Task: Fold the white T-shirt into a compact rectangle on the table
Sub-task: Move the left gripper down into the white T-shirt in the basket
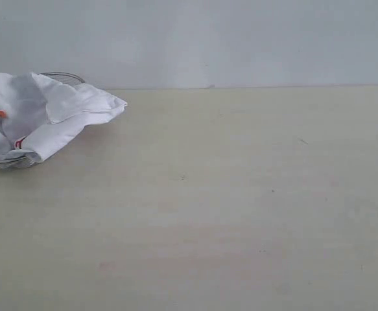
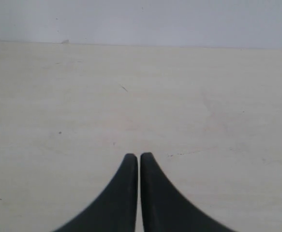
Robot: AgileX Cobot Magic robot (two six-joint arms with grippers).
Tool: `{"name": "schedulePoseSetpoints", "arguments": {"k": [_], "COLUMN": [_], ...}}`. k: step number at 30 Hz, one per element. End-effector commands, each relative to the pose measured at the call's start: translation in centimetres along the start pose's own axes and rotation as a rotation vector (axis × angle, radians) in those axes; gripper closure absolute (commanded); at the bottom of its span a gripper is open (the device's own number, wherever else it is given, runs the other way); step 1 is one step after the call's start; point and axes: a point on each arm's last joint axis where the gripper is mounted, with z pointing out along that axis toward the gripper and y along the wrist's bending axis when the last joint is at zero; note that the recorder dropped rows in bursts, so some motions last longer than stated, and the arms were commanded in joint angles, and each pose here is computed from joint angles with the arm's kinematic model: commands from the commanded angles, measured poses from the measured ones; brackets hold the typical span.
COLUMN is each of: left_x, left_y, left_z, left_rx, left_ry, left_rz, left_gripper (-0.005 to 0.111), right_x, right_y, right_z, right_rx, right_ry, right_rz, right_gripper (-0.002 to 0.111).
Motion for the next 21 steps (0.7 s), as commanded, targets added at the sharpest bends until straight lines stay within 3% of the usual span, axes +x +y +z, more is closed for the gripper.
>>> {"name": "schedulePoseSetpoints", "arguments": {"k": [1, 6, 8, 11, 13, 17, 21], "left_x": [0.3, 0.6, 0.2, -1.4, -2.7, -6.7, -10.7], "left_y": [1.1, 2.5, 2.7, 3.0, 3.2, 4.7, 7.2], "left_z": [4.4, 7.7, 8.3, 8.8, 9.0, 9.8, 12.0], "left_rx": [-0.085, -0.142, -0.157, -0.177, -0.196, -0.257, -0.315], "left_ry": [0.179, 0.244, 0.195, 0.019, -0.096, -0.166, -0.099], "left_rz": [-0.008, 0.069, 0.070, 0.038, 0.064, 0.037, 0.007], "left_gripper": [0.102, 0.102, 0.102, 0.102, 0.102, 0.101, 0.078], "right_x": [-0.1, -0.1, -0.1, -0.1, -0.1, -0.1, -0.1], "right_y": [0.0, 0.0, 0.0, 0.0, 0.0, 0.0, 0.0], "right_z": [-0.1, -0.1, -0.1, -0.1, -0.1, -0.1, -0.1], "right_rx": [0.007, 0.007, 0.007, 0.007, 0.007, 0.007, 0.007], "right_ry": [-0.013, -0.013, -0.013, -0.013, -0.013, -0.013, -0.013], "right_rz": [0.000, 0.000, 0.000, 0.000, 0.000, 0.000, 0.000], "right_gripper": [0.108, 0.108, 0.108, 0.108, 0.108, 0.108, 0.108]}}
